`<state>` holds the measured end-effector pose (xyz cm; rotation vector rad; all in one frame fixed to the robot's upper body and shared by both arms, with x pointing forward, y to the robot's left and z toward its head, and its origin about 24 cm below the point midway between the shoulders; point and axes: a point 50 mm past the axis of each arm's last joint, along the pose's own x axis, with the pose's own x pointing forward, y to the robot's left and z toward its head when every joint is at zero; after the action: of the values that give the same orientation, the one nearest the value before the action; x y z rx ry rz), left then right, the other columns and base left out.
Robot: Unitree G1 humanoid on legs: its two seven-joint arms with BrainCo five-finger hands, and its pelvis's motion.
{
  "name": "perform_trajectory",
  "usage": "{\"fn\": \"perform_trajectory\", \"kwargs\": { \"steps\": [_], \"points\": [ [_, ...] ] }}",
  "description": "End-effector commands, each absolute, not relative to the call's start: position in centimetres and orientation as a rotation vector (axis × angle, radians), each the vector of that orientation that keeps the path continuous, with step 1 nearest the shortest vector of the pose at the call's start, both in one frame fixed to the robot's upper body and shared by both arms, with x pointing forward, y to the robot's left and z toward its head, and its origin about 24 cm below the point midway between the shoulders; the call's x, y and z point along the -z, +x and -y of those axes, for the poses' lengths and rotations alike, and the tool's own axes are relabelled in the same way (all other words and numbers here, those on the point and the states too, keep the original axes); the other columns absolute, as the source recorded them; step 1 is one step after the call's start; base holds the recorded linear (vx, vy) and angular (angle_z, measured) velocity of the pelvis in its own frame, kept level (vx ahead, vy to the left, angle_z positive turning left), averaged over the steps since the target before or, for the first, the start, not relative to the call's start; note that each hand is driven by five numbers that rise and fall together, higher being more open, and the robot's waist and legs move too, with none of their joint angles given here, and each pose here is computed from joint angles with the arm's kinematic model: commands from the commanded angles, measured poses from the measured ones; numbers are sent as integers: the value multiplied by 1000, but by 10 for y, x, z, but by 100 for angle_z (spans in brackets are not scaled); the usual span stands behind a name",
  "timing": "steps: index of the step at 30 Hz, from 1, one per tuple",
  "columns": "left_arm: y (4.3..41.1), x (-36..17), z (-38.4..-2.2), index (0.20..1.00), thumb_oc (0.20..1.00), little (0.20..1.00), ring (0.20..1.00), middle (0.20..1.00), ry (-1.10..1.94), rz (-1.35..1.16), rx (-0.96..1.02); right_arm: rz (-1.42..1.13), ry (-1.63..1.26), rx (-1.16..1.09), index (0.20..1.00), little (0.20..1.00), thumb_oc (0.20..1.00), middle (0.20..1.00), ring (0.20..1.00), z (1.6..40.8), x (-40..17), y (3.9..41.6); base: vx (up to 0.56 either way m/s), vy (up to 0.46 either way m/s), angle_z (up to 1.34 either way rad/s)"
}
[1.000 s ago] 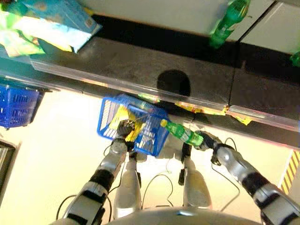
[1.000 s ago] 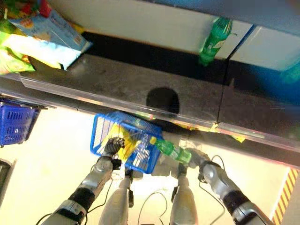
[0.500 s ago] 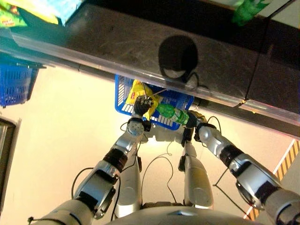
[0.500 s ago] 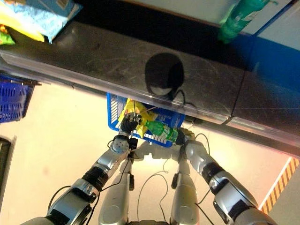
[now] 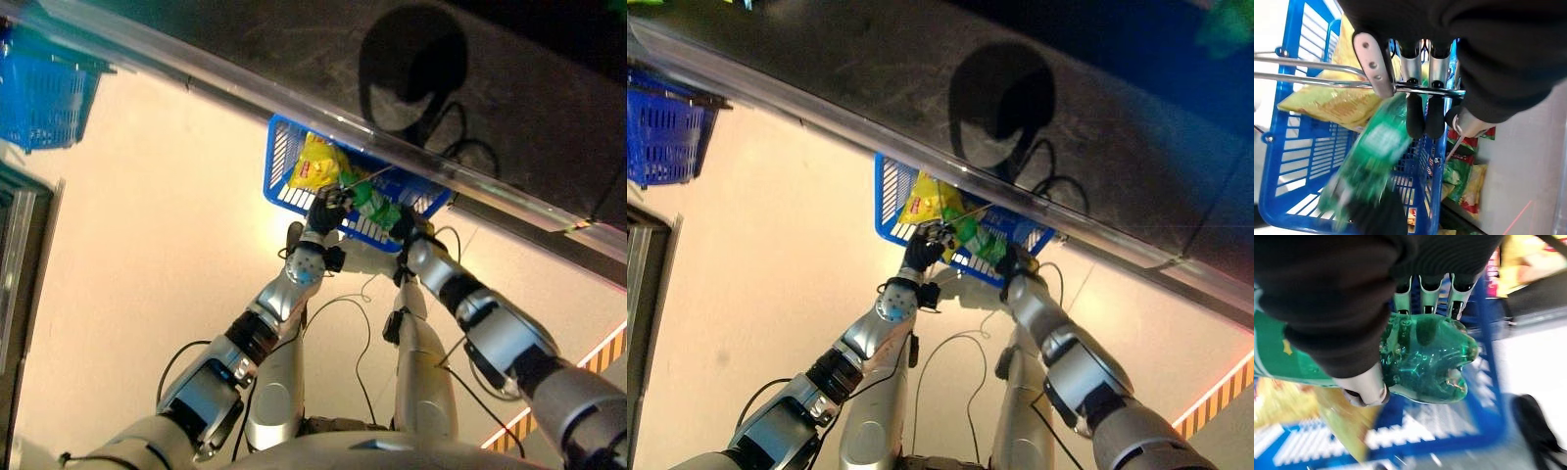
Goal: Pick up the snacks into the basket
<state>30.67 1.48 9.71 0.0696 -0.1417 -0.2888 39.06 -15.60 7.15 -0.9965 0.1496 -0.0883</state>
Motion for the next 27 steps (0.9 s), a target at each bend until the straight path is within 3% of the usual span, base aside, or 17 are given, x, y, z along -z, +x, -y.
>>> {"fn": "perform_trajectory", "kwargs": {
  "steps": [1,13,17,21,25,27],
  "points": [
    [293,-168,22,200,200,200,200,200,-71,420,437,-12,-952,68,1000,1000,1000,1000,1000,130,-100,402,23,41,13],
    [296,-159,24,200,200,200,200,200,-91,359,430,-60,-822,74,1000,1000,1000,1000,1000,128,-88,397,0,15,7],
    [304,-144,8,200,200,200,200,200,-68,310,366,-120,-775,29,1000,1000,1000,1000,1000,131,-63,385,-26,-3,0],
    [322,-115,-30,200,200,200,200,200,53,225,197,-246,-759,-39,1000,1000,1000,1000,1000,142,-14,355,-39,-19,5],
    [334,-52,-92,209,209,209,209,209,228,-17,-17,-492,-710,38,1000,1000,1000,1000,1000,192,44,306,-14,-18,5],
    [332,-44,-100,200,200,200,200,200,236,-49,-40,-517,-715,55,1000,1000,1000,1000,1000,200,48,300,2,5,-14]
  ]
}}
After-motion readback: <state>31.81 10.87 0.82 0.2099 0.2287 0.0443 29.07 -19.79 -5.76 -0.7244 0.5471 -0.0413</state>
